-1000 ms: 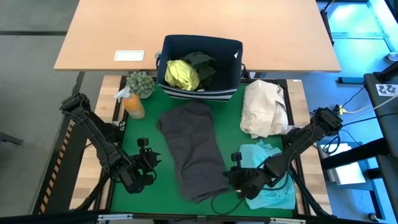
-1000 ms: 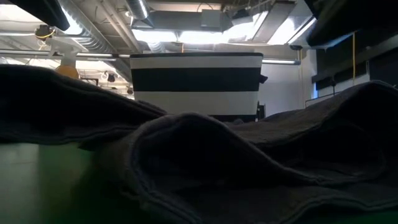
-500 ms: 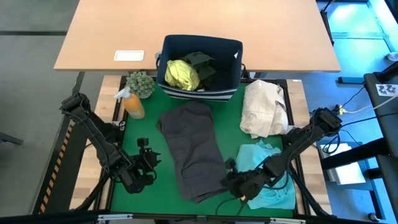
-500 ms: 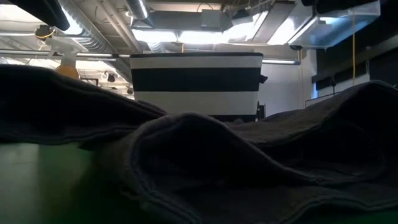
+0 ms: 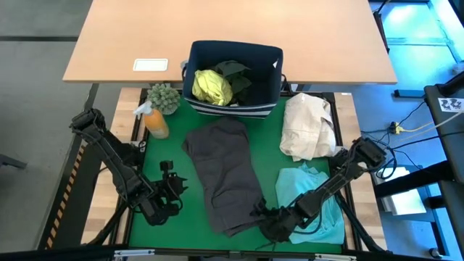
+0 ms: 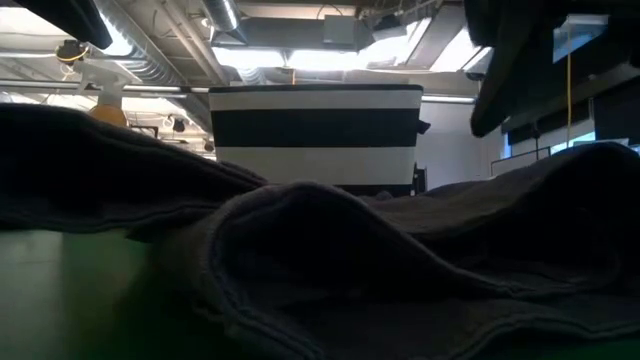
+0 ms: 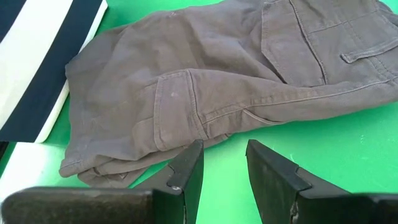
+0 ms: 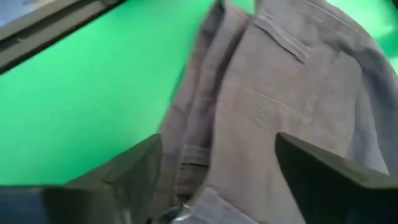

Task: Fold laundry
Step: Fold the black shorts

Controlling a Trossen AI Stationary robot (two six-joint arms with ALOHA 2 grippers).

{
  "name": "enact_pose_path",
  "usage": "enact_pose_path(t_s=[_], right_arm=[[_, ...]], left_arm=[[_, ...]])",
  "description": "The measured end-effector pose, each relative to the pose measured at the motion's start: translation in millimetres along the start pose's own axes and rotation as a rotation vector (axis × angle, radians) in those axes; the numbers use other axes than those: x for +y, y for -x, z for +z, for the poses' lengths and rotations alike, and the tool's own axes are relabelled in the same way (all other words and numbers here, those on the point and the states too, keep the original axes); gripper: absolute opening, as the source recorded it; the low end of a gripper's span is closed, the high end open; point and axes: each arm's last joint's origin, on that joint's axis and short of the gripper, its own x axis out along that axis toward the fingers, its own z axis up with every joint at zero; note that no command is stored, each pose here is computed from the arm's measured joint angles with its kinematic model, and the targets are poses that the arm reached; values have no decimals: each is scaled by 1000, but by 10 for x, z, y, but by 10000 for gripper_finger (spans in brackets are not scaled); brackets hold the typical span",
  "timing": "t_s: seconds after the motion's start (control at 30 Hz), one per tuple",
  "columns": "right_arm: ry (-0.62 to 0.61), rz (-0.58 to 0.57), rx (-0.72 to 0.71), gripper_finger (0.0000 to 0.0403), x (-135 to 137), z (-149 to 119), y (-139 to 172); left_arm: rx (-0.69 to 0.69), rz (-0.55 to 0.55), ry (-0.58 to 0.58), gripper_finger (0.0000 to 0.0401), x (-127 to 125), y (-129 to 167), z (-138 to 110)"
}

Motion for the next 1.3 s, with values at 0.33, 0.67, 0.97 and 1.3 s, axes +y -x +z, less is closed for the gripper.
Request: enact_pose_path(t_s=[0.33,0.67,0.97,1.3], right_arm=[[174,51,190,389,126,-165,-64],[426,-89,245,386,192,-204,-296],[475,-217,241,384,42,-185,-391],[453,-248,225,236,0,-144,-418]], left_arm=[[-1,0,0,117,-1,0,1],[-3,-3,3,117,-4,0,4],[-4,-6,6,117,-7,1,7],[-5,-10,10,117,-11,1,10]])
